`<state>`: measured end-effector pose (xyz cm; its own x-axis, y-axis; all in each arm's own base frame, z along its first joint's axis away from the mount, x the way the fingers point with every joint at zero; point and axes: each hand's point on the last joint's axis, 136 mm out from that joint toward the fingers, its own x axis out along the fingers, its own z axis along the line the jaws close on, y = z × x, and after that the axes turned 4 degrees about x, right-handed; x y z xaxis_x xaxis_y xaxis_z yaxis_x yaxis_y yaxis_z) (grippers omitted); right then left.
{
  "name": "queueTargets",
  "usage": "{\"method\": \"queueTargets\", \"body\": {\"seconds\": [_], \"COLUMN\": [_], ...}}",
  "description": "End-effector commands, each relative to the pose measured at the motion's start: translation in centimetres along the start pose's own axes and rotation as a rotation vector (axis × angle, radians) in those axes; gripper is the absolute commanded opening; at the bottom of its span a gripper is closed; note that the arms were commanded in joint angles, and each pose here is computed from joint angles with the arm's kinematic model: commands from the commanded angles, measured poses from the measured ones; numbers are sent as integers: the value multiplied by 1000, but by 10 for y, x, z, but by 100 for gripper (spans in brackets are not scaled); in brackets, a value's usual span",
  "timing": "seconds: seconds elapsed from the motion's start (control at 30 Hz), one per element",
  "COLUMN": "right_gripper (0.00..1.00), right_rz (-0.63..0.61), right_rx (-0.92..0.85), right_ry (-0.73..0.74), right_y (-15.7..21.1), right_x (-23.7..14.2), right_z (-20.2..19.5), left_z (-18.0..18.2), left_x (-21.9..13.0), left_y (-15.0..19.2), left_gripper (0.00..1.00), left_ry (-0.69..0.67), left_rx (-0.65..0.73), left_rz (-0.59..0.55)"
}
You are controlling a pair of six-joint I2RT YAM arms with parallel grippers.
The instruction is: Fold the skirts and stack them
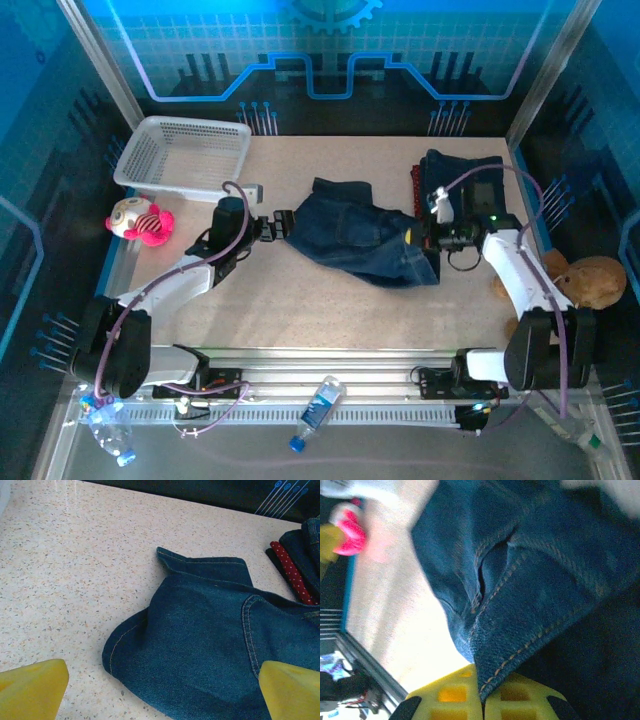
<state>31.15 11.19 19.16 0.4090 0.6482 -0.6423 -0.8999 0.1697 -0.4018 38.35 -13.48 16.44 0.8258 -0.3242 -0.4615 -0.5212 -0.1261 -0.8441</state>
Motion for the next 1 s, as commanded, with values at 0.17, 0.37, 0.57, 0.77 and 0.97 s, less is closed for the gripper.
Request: {"method": "queueTargets", "body": {"seconds": [0.17, 0.37, 0.57, 0.77, 0.97], "right_gripper": [0, 0, 0, 0, 0], "right_rz": [-275, -381, -336, -203, -202], "right_rx": [-141, -193, 28, 197, 207], "right_ry": [-233, -306, -89, 130, 169], "right_y": [-91, -122, -145, -136, -123], "right_x": [-98, -146, -118, -72, -69], "right_z": [134, 178, 75, -29, -41], "left_z": [-35, -65, -85, -109, -170], "left_x": [-11, -24, -26, -8, 18], "left_y": [-12, -5, 7, 24, 66], "left_gripper": [99, 99, 99, 98, 92], "left_ry": [198, 379, 519, 588, 651], "left_rx": [80, 126, 152, 114, 254], "left_rz": [-5, 16, 97, 181, 265]}}
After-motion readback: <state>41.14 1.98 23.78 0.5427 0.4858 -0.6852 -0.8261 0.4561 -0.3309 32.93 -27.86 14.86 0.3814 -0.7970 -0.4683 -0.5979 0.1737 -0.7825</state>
